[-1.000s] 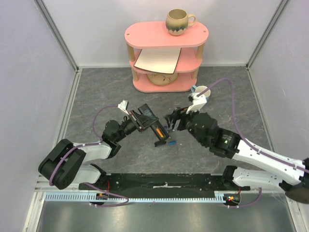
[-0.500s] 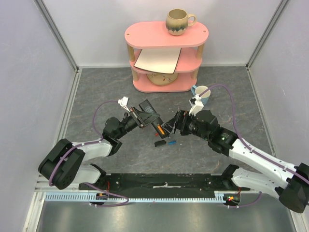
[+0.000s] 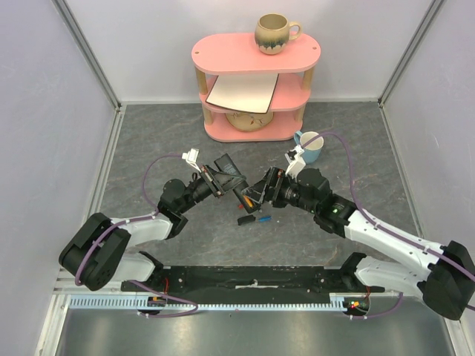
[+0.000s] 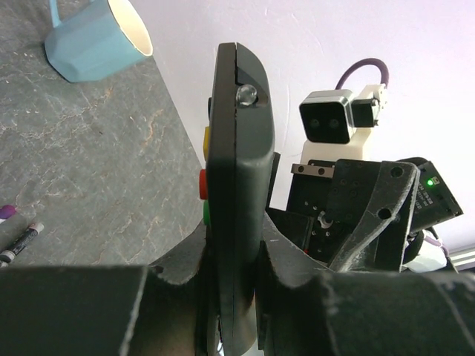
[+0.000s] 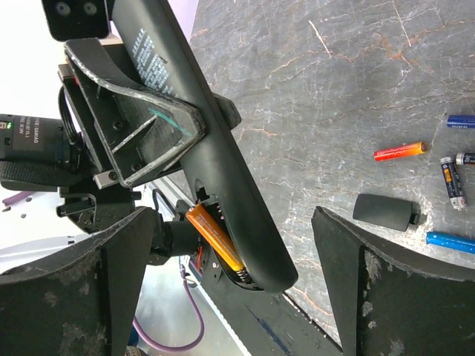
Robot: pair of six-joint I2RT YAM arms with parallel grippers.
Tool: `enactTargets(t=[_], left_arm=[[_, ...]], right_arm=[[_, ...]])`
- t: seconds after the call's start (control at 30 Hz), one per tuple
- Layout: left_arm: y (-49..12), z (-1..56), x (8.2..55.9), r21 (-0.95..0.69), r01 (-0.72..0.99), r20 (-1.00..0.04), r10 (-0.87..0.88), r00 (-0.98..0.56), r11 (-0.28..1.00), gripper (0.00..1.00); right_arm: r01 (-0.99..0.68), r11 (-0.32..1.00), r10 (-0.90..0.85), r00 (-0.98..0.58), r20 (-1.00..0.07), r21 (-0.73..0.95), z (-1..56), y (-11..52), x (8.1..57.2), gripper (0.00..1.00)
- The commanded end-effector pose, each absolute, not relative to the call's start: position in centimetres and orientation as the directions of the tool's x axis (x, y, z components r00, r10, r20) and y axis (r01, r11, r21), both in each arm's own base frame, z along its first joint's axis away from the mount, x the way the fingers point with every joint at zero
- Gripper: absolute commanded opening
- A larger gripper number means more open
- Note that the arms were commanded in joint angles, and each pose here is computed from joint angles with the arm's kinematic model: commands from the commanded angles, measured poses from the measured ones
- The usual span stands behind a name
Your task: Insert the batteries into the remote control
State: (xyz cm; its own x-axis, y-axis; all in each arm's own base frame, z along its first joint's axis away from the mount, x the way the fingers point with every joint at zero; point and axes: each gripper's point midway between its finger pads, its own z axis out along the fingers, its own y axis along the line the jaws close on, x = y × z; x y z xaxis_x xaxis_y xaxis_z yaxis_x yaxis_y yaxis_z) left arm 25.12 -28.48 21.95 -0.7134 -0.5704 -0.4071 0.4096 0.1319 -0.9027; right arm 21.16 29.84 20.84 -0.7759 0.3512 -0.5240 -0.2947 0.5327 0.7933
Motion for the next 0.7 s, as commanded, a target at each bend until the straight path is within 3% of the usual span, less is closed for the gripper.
enactTargets(t=[0.0,0.67], left_arm=[[-28.5,24.6,25.3,-0.855,0.506,-0.469,-0.591,-0.656,0.116,0.02],[-28.1,25.2,25.3,-0.850,0.516,-0.462,-0.618,-0.637,0.104,0.02]], right_arm=[[-0.273,0.498,0.380,-0.784,-0.490,0.823,20.9,30.2,21.4,0.94],[-0.202,0.489,0.419,-0.798,-0.432,0.848,19.1,30.1,21.9,0.88]])
